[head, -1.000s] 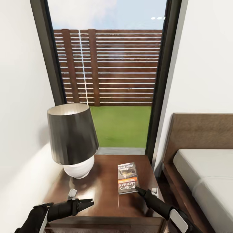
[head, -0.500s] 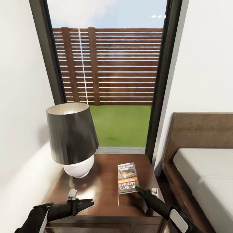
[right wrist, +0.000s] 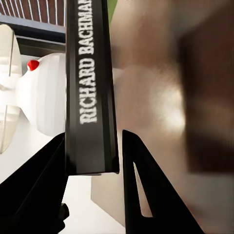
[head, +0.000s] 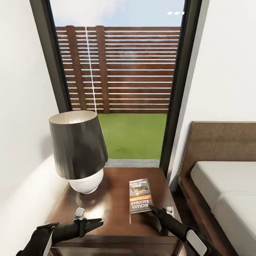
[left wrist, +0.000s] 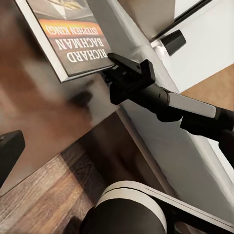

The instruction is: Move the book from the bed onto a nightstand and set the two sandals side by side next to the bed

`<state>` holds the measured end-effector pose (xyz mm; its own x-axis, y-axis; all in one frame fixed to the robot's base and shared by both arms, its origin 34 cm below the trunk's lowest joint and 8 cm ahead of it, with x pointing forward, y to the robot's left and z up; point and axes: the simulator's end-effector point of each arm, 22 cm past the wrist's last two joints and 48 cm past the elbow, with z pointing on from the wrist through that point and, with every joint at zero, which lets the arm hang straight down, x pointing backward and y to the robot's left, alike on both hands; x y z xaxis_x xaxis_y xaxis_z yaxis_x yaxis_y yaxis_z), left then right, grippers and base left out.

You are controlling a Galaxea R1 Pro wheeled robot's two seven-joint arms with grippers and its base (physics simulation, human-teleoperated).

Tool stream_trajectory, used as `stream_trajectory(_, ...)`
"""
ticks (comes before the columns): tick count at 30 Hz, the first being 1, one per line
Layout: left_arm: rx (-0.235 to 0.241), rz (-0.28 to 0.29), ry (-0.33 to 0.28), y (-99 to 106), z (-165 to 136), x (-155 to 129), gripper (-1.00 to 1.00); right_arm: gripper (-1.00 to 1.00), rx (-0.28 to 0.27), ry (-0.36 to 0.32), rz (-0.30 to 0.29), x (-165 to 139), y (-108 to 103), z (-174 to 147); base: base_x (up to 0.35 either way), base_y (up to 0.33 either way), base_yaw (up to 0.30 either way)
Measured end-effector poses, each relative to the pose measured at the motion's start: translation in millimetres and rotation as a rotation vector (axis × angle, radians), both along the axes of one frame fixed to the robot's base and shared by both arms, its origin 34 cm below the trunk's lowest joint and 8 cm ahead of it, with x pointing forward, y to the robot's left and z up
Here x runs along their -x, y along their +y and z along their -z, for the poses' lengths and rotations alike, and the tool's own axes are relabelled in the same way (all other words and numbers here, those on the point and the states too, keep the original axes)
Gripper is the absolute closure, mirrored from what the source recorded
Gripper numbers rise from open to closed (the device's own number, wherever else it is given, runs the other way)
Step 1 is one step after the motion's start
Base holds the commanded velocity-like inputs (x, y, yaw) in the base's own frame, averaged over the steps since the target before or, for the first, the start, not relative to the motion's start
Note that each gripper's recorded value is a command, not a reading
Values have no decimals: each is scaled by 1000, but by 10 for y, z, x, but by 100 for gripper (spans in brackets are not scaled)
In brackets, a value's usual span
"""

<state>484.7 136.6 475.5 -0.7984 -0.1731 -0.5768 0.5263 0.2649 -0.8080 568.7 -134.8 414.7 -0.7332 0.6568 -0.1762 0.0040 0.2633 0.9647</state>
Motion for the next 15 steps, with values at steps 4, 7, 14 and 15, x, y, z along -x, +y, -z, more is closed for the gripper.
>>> stream_trajectory(4, 0, 0, 0, 0, 0, 0, -100, 100, 0, 0, 0, 0, 0, 0, 0, 0, 0)
stream_trajectory(7, 0, 0, 0, 0, 0, 0, -100, 100, 0, 0, 0, 0, 0, 0, 0, 0, 0)
stream_trajectory(14, 0, 0, 16, 0, 70, 6, -100, 100, 0, 16, 0, 16, 0, 84, 0, 0, 0)
stream_trajectory(15, 0, 0, 16, 0, 70, 6, -100, 100, 0, 16, 0, 16, 0, 84, 0, 0, 0)
